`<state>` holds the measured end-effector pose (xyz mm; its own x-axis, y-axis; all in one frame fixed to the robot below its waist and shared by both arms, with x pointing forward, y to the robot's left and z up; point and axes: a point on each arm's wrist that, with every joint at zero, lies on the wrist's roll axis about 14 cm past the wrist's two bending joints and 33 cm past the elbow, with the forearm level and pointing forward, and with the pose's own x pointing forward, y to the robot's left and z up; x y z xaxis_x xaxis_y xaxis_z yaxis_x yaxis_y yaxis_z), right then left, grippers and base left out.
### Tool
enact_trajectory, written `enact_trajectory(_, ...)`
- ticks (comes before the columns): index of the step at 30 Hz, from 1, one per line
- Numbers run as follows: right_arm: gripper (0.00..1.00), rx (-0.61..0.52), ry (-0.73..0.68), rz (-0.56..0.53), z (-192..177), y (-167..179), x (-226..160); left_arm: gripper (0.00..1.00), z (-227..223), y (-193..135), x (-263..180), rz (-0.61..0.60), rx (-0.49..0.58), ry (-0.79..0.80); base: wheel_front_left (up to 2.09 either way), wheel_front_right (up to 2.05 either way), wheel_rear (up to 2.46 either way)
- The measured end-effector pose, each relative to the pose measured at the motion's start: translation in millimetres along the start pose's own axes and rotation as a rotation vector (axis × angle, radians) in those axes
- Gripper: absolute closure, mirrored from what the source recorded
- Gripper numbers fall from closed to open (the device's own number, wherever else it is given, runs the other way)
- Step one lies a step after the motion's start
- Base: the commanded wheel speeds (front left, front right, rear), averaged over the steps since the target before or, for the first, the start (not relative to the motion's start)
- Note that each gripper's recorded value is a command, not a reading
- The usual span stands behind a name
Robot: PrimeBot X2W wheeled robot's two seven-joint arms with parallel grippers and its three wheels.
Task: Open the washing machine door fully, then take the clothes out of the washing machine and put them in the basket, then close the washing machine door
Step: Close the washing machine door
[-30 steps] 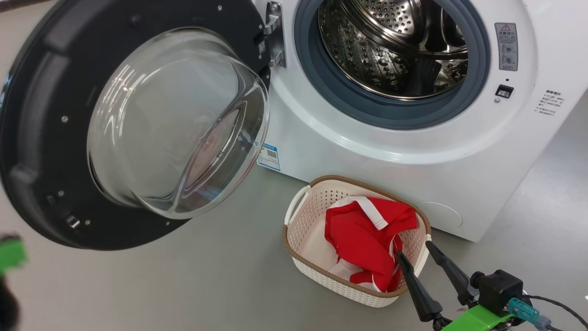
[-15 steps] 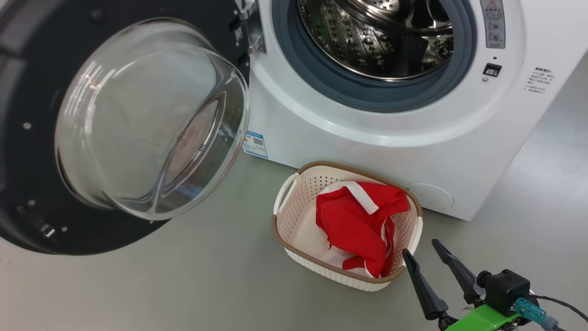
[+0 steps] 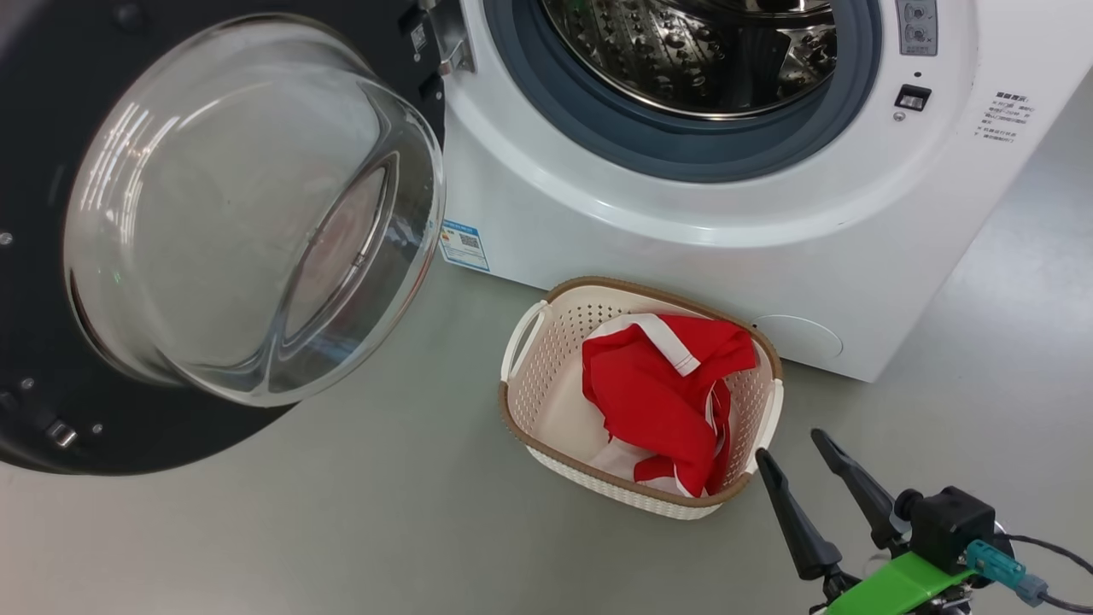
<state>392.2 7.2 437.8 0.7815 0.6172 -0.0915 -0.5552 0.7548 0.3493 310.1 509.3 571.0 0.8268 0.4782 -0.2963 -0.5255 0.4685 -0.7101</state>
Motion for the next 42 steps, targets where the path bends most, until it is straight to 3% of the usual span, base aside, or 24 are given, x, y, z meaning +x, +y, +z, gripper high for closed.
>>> enact_trajectory(6, 0.00, -0.003, -0.014, 0.003, 5, 0, 3, 1.00, -17, -6, -1, -0.019, 0.037, 0.134, 0.00, 0.00, 0.00)
enact_trajectory(24, 0.00, -0.010, -0.058, -0.004, 20, 8, -3, 1.00, -56, -43, -47, -0.266, 0.136, 0.334, 0.00, 0.00, 0.00)
enact_trajectory(42, 0.00, -0.019, -0.098, -0.055, 32, 0, -19, 1.00, -118, -105, -83, -0.529, 0.278, 0.505, 0.00, 0.00, 0.00)
